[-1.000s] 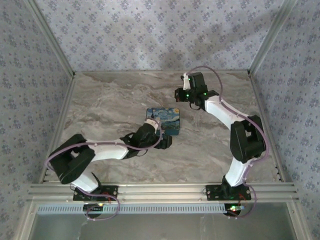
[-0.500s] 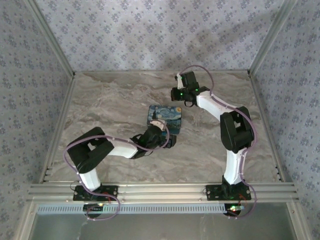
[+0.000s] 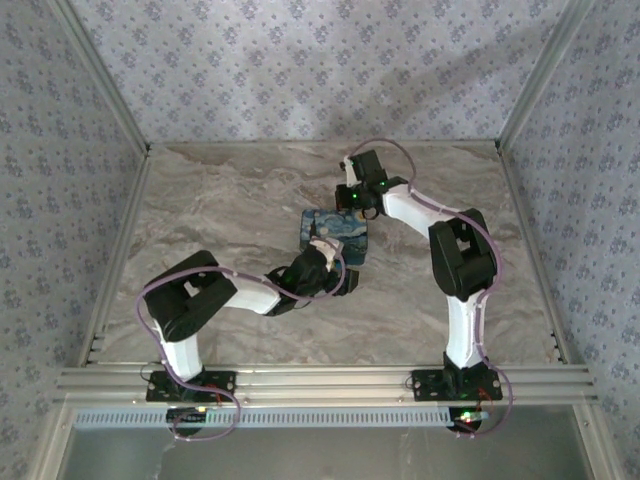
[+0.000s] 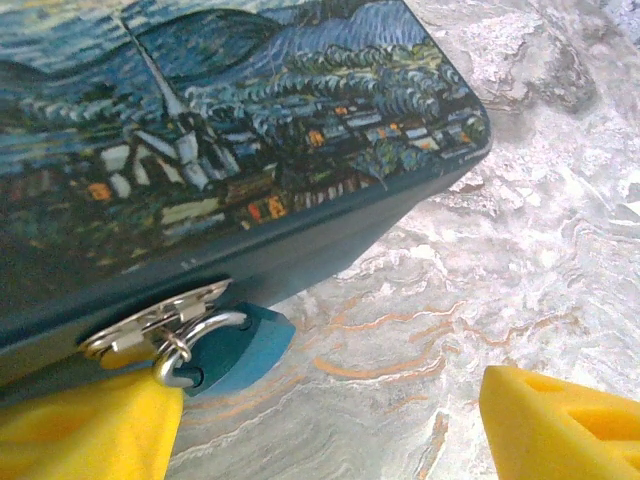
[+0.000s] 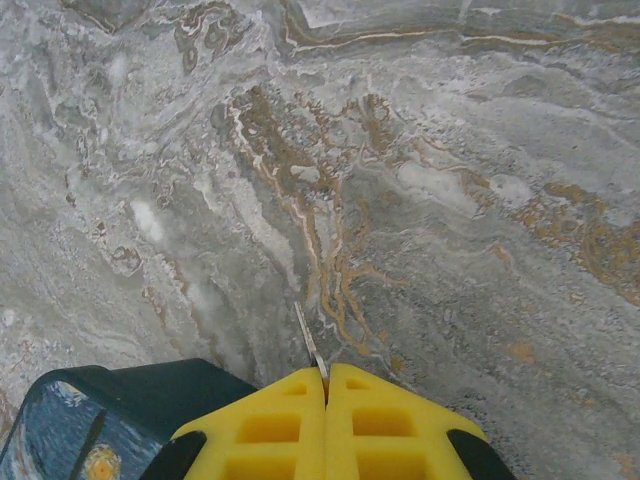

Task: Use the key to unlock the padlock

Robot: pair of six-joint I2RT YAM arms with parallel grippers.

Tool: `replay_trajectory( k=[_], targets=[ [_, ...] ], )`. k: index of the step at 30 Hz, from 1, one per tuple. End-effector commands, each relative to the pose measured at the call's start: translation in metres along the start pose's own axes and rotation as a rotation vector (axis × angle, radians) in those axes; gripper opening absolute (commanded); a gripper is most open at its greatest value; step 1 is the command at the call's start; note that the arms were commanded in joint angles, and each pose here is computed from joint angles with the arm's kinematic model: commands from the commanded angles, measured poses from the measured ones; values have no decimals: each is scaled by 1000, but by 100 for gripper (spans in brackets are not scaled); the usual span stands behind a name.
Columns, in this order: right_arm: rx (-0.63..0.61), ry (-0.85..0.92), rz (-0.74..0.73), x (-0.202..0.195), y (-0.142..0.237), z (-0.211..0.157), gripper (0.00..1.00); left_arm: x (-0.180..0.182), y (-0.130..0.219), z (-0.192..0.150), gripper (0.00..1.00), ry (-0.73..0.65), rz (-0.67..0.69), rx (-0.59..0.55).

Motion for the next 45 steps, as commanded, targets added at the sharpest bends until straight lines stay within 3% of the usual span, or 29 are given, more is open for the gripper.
replay_trajectory(
  k=[1,7,12,17,24,28,32,37,41,45],
  targets=[
    [36,15,-13,-1,-7,-15,0,-1,-4,5,80,8,-38,-31],
    [43,12,-18,-2,-8,-19,0,11,-6,0,83,56,-20,-32],
    [43,13,-12,1,-9,-20,0,14,-9,-1,79,87,-54,-64],
    [48,15,-14,2,-10,-23,0,10,-5,2,68,99,-172,-120],
    [48,11,-17,1,-11,-26,0,-1,-3,4,72,80,-261,-123],
    [48,6,-17,1,-12,-26,0,-4,-5,4,58,84,-291,-121],
    [46,4,-14,2,-12,-27,0,3,-10,-1,67,100,-224,-100],
    [47,2,-15,2,-12,-30,0,14,-12,1,70,96,-88,-122],
    [42,-2,-13,2,-12,-31,0,1,-17,6,67,54,-60,-142],
    [45,-5,-15,1,-13,-32,0,-12,-19,11,61,58,-134,-173]
  ],
)
Point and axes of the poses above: each hand's point on the last joint's axis, 136 mm out from that joint toward the fingers, its own y axis back along the fingers, its own x axis along the line the jaws close on, z = x × y, the point moved 2 cm from there along y, back along the fingers, and after that the axes turned 1 degree about -y, right-handed, at the moved point
